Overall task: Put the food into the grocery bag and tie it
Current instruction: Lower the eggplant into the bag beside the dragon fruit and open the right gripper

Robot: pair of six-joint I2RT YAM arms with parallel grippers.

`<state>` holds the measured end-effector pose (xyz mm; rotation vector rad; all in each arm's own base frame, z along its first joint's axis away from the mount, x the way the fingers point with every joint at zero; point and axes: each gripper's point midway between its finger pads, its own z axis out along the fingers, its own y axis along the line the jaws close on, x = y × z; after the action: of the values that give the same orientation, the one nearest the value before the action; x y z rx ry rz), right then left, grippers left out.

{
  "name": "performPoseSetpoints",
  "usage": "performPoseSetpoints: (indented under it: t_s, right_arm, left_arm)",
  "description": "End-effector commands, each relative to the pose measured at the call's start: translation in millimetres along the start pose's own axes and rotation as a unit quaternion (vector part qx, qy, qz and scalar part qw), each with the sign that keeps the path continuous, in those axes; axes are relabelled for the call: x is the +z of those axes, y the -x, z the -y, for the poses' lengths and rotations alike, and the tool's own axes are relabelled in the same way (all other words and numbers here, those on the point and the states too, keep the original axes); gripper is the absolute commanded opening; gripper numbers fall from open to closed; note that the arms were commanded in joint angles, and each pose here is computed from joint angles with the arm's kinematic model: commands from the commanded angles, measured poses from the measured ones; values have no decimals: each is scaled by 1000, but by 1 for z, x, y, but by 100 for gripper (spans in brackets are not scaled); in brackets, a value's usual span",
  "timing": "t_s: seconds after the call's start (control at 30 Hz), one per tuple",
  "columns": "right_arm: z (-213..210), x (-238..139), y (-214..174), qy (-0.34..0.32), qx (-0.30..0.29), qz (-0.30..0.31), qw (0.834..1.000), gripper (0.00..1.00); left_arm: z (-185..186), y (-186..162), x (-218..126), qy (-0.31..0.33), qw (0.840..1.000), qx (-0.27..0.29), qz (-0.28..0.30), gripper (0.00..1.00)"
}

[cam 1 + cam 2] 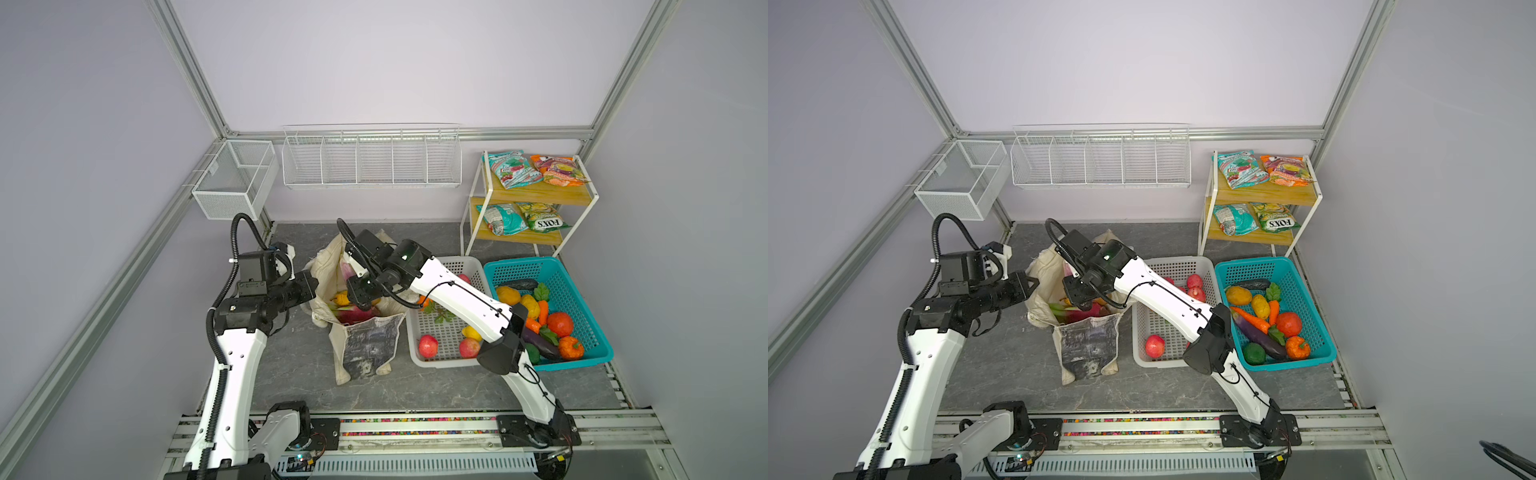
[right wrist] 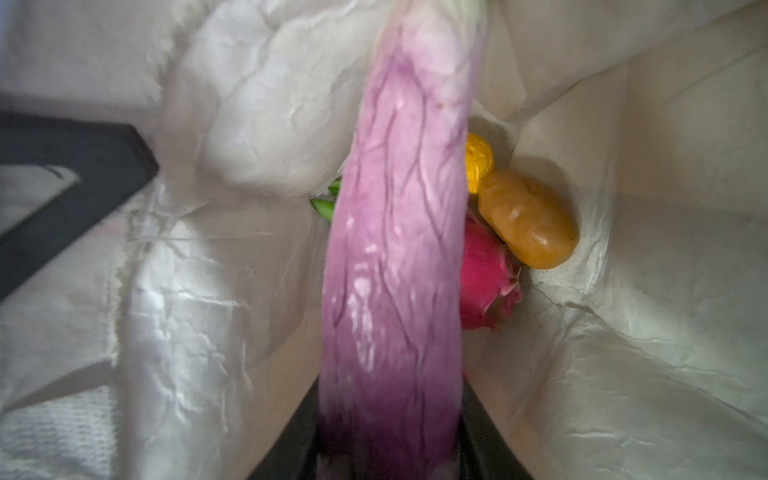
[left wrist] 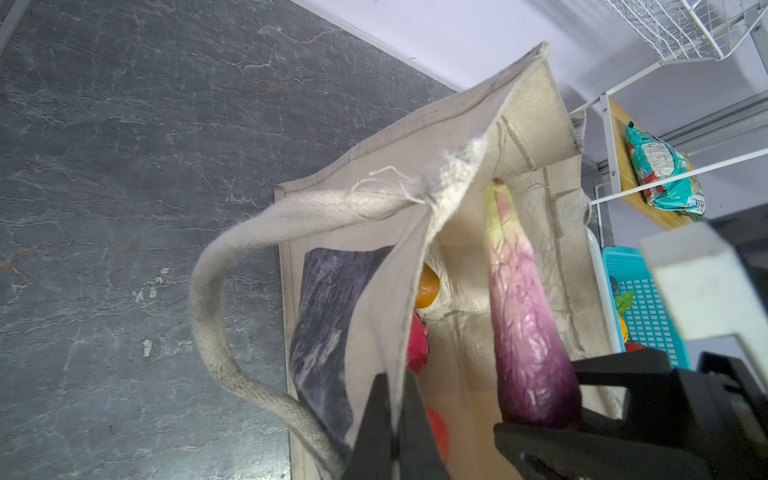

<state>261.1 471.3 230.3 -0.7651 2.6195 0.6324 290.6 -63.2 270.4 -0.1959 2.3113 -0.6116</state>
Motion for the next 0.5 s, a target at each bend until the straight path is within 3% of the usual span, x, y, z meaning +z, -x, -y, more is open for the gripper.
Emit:
performPoseSetpoints:
  t_s: [0.0,0.47]
  right_arm:
    - [-4,14,-4,8,0,-11,1000,28]
    - [-10,53,-8,28,31,-30,999,28]
  left_arm:
    - [11,12,-4,-17,1000,9,22,0]
    - [17,18,-13,-25,999,8,33,0]
